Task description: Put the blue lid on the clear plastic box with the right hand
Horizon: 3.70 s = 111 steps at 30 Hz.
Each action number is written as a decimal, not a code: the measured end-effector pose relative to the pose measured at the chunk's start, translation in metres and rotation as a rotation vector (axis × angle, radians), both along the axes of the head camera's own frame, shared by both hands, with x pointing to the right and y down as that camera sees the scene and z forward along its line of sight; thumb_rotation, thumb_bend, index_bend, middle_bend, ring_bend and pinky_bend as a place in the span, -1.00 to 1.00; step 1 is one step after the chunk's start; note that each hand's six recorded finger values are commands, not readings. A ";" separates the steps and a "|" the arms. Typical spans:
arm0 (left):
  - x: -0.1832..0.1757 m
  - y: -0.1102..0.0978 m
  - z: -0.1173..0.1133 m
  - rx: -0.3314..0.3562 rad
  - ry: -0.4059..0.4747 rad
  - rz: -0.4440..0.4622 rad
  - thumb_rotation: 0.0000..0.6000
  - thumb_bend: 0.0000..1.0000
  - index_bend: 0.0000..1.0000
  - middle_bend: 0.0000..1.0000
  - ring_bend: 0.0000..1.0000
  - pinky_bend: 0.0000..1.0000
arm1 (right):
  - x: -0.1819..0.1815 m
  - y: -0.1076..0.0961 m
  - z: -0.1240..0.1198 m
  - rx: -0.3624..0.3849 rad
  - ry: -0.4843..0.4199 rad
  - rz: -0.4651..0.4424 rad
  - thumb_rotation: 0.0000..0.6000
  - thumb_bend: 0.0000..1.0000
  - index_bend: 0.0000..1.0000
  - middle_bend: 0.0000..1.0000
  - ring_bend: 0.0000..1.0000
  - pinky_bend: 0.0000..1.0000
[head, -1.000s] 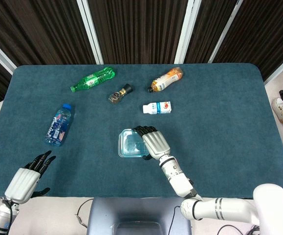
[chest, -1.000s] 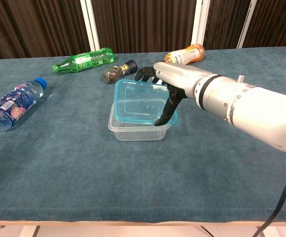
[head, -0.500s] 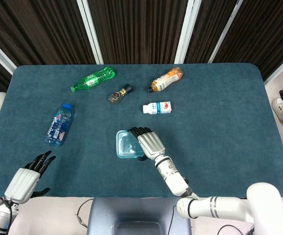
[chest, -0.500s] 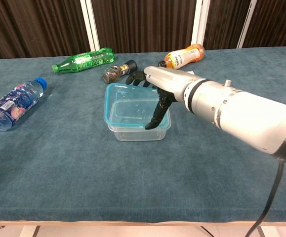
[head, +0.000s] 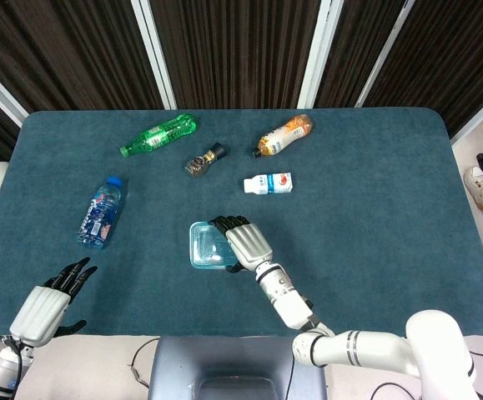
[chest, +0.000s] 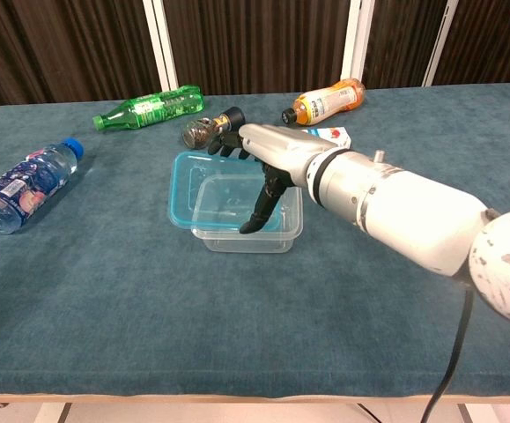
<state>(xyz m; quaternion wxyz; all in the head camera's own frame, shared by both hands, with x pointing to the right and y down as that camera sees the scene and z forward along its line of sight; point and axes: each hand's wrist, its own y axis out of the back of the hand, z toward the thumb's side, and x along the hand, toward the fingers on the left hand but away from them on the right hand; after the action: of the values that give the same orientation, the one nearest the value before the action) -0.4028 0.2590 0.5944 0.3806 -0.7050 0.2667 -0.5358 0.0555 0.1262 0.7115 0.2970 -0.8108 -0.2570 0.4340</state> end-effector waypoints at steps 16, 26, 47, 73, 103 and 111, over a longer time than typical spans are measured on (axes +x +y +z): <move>0.001 0.000 0.000 0.000 -0.001 0.004 1.00 -0.40 -0.77 -0.94 -0.75 -0.15 | 0.008 0.003 0.007 -0.022 0.029 0.001 1.00 -0.18 -0.82 -0.73 -0.68 -0.36; 0.002 0.000 0.000 0.001 -0.003 0.005 1.00 -0.40 -0.77 -0.94 -0.74 -0.15 | 0.017 0.002 0.005 -0.026 0.044 0.010 1.00 -0.21 -0.83 -0.74 -0.68 -0.37; 0.003 0.000 0.002 -0.004 -0.009 0.009 1.00 -0.40 -0.77 -0.94 -0.72 -0.15 | 0.033 -0.002 -0.001 -0.026 0.067 0.025 1.00 -0.21 -0.84 -0.76 -0.72 -0.39; 0.003 0.000 0.002 -0.004 -0.009 0.008 1.00 -0.40 -0.77 -0.94 -0.72 -0.15 | 0.043 0.000 -0.004 -0.048 0.082 0.021 1.00 -0.56 -1.00 -1.00 -1.00 -0.82; 0.001 -0.001 0.003 -0.013 -0.003 -0.001 1.00 -0.40 -0.77 -0.92 -0.70 -0.15 | 0.011 0.000 -0.007 0.127 0.176 -0.021 1.00 -0.21 -0.29 -0.36 -0.17 -0.18; 0.001 -0.001 0.003 -0.016 -0.003 -0.001 1.00 -0.40 -0.77 -0.92 -0.68 -0.15 | 0.016 -0.003 0.001 0.120 0.195 -0.017 1.00 -0.21 -0.29 -0.36 -0.18 -0.18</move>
<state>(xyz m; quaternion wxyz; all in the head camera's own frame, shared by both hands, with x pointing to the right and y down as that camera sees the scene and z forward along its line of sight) -0.4014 0.2581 0.5974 0.3750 -0.7071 0.2621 -0.5392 0.0718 0.1235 0.7122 0.3724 -0.7477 -0.2456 0.4919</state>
